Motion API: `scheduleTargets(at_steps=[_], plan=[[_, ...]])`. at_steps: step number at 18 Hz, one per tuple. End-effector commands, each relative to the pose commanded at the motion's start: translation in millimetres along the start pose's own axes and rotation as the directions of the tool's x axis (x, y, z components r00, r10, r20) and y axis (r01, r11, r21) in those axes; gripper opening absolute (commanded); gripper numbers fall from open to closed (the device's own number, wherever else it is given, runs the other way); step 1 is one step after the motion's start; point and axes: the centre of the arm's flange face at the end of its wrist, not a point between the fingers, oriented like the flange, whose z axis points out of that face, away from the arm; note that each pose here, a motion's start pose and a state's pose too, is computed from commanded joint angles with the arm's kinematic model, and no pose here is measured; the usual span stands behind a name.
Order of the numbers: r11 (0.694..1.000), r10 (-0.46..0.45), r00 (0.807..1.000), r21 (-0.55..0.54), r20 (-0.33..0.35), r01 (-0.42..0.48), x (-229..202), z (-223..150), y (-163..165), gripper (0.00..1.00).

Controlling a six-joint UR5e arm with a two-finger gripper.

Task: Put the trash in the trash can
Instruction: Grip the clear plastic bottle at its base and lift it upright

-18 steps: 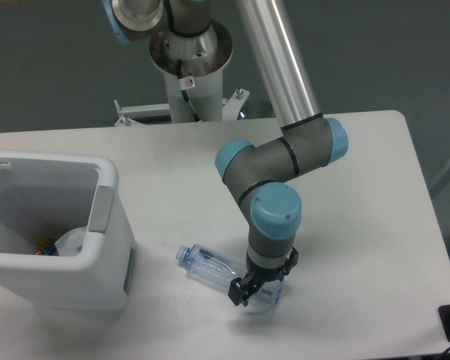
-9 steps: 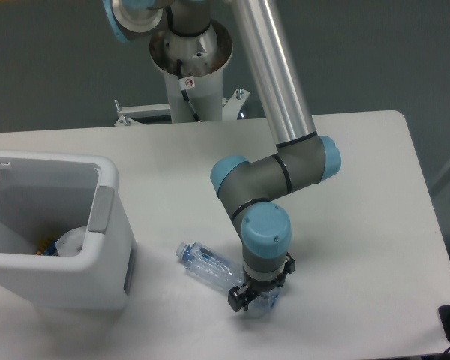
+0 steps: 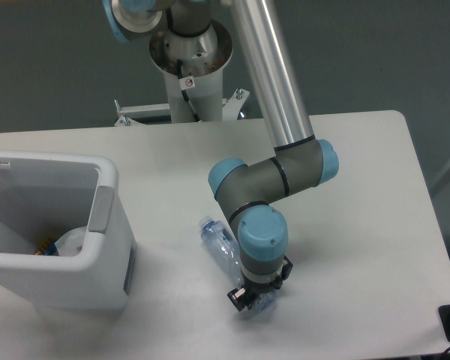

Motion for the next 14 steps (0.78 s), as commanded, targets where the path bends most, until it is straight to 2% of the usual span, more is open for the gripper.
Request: scheduleTargets(at_steps=[6,9,12,14], plan=[[0.998,-0.001,1.0,0.063,-0.014,0.002,-7.5,-42.8,-6.8,0.61],[0.992,-0.026,0.999,0.124,-0.033,0.03,-22.5,-75.6,-24.4,0.61],[0.97,-0.044,0.99,0.232,-0.132,0.074,-43.1,-131.8,-68.0,0.61],[0.961,-0.044,0.982,0.26,-0.181,0.091,-55.1,-148.3,-81.9,0.61]])
